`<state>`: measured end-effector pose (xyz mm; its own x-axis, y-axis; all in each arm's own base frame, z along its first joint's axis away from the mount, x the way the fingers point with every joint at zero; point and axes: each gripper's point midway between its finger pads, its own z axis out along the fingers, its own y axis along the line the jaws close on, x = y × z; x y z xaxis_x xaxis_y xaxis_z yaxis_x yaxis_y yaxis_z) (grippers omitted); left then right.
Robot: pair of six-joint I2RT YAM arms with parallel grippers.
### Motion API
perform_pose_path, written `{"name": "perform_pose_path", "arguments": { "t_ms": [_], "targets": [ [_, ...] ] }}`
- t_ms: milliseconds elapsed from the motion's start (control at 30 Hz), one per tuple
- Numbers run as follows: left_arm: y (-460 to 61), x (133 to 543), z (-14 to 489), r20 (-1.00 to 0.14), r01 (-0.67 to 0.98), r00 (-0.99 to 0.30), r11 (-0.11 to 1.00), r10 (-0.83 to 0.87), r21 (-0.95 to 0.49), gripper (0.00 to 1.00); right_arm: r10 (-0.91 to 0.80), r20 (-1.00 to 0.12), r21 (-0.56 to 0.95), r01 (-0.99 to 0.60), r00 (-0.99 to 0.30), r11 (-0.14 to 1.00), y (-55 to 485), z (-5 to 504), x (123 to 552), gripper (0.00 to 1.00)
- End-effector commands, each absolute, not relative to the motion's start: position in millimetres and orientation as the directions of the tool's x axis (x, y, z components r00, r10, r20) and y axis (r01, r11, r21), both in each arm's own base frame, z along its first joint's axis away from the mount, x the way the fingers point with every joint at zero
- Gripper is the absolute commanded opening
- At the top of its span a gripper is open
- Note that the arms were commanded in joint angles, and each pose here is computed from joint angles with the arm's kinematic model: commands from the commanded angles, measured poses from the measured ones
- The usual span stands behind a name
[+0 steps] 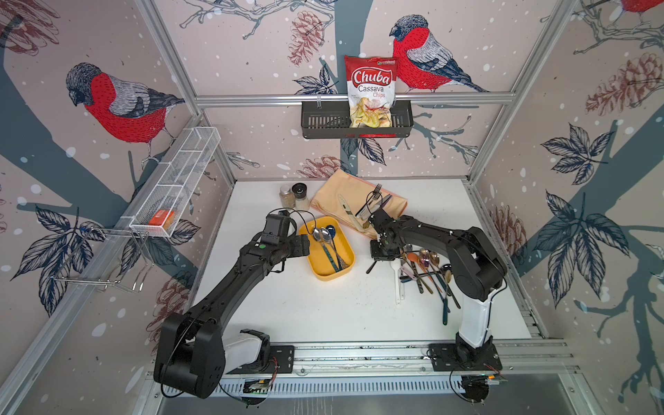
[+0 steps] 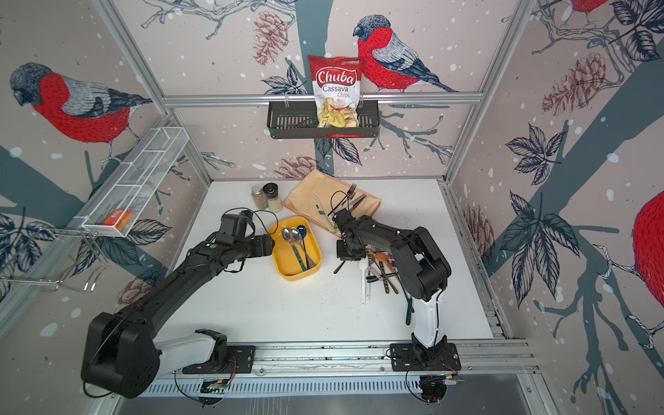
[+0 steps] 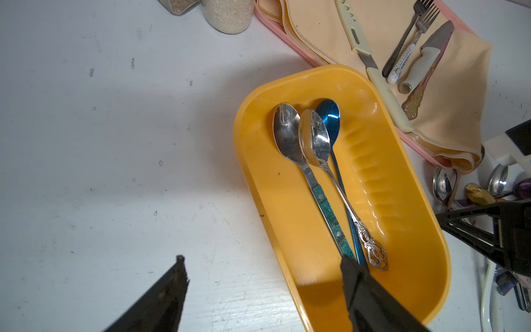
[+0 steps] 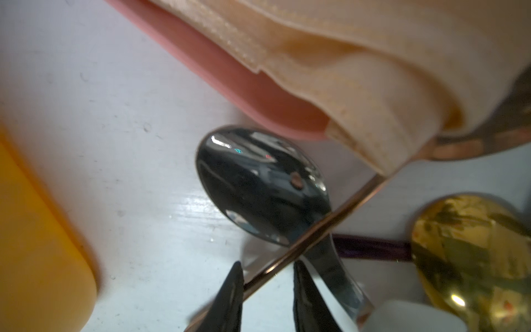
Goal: Put the spoon into the storage box
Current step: Pick up the spoon from the center of the board.
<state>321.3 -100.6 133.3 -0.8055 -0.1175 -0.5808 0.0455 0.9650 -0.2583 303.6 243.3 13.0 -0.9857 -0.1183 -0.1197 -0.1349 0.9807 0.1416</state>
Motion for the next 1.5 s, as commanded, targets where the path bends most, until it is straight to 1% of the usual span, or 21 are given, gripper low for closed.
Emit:
{"name": "perform_pose_path", "arguments": {
  "t_ms": [0,133,367,500,767,1100,1467],
  "targets": [
    [-101,324,135,-0.593,0.055,-0.798,0.966,-0.109,-0.251,0.86,-0.101,-0.028,0.09,-0.103,-0.994,0.991,224,-1,280,0.29],
    [-101,324,134,-0.593,0.056,-0.798,0.966,-0.109,-0.253,0.85,-0.096,-0.013,0.083,-0.097,-0.995,0.992,216,-4,270,0.27],
    [-101,324,135,-0.592,0.055,-0.798,0.965,-0.112,-0.256,0.85,-0.097,0.001,0.062,-0.097,-0.995,0.993,205,-3,260,0.19],
    [-103,324,135,-0.591,0.059,-0.799,0.963,-0.112,-0.261,0.85,-0.099,0.002,0.047,-0.098,-0.995,0.994,199,-1,257,0.18],
    [-103,325,137,-0.595,0.06,-0.796,0.964,-0.111,-0.26,0.86,-0.084,0.008,0.08,-0.083,-0.996,0.993,198,1,250,0.14],
    [-106,329,138,-0.594,0.069,-0.797,0.96,-0.111,-0.272,0.85,-0.059,-0.054,0.144,-0.066,-0.997,0.987,204,17,256,0.09],
    [-106,329,139,-0.594,0.068,-0.797,0.96,-0.113,-0.273,0.85,-0.031,-0.124,0.182,-0.053,-0.992,0.982,208,35,265,0.04]
  ]
}}
